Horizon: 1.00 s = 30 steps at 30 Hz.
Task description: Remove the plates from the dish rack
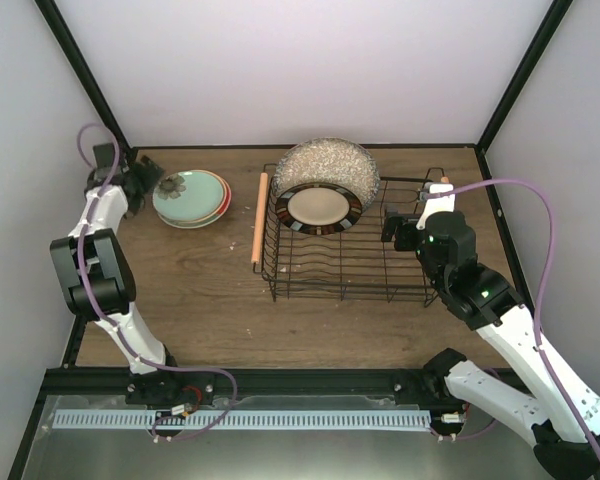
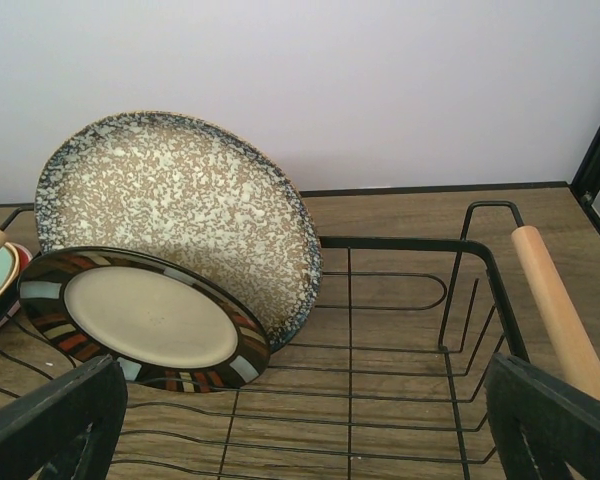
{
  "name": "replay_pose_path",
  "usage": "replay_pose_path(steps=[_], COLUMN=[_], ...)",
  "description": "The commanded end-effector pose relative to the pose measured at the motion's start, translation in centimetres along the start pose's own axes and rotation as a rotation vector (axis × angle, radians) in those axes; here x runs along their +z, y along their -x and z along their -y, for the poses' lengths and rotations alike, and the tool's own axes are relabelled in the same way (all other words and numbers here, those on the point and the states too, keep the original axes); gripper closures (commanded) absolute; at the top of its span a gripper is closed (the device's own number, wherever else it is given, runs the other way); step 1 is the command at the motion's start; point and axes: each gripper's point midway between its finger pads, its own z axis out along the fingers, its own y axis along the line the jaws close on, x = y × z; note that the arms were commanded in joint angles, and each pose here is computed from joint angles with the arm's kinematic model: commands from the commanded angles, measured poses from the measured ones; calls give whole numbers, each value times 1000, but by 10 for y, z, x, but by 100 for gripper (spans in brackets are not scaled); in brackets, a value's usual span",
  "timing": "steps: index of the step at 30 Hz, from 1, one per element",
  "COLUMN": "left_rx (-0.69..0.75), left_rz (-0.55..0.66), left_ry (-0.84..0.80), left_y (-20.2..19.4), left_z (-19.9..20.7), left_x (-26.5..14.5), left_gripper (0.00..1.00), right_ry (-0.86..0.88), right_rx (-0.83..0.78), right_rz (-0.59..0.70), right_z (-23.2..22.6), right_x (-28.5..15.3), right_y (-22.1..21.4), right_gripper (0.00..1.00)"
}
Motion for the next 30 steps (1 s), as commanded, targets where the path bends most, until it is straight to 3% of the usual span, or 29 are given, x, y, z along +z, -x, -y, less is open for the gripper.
replay_pose_path(steps=[1, 3, 5, 8, 11, 15, 19, 24, 30], left_rx=[207, 313, 476, 822, 1179, 1546, 1813, 2004, 2128], left_rz=[337, 426, 455, 426, 317, 203, 181, 186, 168], left_ry=[-213, -346, -565, -857, -1049, -1128, -1126, -1087, -1085], left_y=[95, 108, 93, 28, -72, -169, -220, -248, -275], left_z=[101, 148, 205, 277, 313, 304, 285, 272, 269], left_x=[-78, -111, -143, -185, -204, -203, -190, -169, -153], left_gripper=[0, 0, 0, 0, 0, 6, 19, 33, 52], right_ry=[-6, 0, 5, 11, 18, 13, 3, -6, -9], right_rx=[36, 35, 35, 33, 32, 31, 34, 32, 25], right_rz=[30, 31, 32, 31, 34, 35, 42, 40, 29], right_z=[3, 2, 0, -3, -4, -3, 1, 4, 3], right_x=[-5, -4, -2, 1, 2, 0, -5, -7, -5], right_y=[11, 11, 10, 10, 11, 13, 15, 14, 12], right_gripper=[0, 0, 0, 0, 0, 0, 0, 0, 0])
